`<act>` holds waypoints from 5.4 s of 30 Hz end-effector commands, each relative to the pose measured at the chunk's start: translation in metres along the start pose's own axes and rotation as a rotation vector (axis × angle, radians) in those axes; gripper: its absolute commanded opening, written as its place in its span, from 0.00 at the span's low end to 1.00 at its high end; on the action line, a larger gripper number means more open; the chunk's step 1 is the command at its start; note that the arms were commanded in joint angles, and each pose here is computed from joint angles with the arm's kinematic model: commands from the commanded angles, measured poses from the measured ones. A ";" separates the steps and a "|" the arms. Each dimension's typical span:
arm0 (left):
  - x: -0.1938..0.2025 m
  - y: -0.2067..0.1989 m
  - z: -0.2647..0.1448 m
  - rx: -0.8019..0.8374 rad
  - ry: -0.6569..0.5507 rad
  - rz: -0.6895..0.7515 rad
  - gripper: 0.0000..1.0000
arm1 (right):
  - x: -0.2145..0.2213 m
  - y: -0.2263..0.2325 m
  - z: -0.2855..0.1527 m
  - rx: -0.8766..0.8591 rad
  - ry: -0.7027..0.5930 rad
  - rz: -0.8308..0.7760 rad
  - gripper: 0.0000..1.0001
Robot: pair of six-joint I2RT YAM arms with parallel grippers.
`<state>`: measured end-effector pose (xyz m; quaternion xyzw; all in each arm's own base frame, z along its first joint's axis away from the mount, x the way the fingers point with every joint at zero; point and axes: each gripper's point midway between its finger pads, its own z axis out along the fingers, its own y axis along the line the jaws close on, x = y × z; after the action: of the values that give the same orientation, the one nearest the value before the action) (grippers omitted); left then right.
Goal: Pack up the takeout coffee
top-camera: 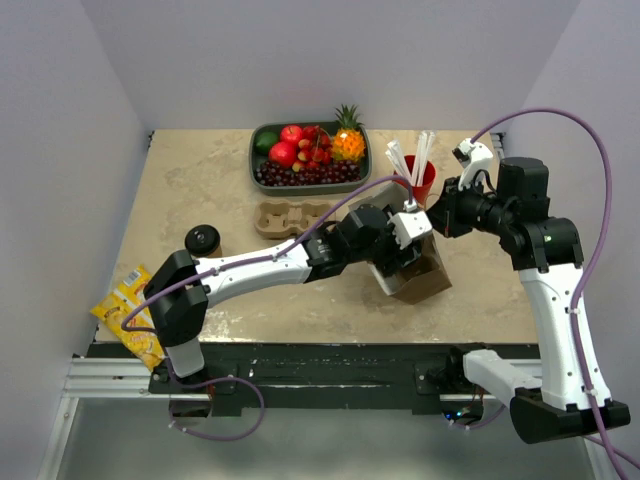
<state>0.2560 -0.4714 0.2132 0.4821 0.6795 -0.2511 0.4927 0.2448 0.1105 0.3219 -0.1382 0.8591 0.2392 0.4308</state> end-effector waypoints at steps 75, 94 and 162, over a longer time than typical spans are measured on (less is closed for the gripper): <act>0.012 -0.062 0.023 0.389 -0.031 0.543 0.79 | 0.015 0.026 -0.014 -0.153 -0.078 -0.200 0.00; 0.033 -0.067 0.013 0.504 0.108 0.684 0.72 | 0.018 0.023 -0.009 -0.152 -0.052 -0.190 0.00; -0.030 -0.020 -0.008 0.379 0.104 0.537 0.93 | 0.020 -0.014 0.012 0.004 0.026 -0.122 0.00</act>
<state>0.2164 -0.4718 0.1822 0.7842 0.4879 -0.2125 0.3191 0.2478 0.1226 0.3039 -0.2200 0.8307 0.2547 0.4435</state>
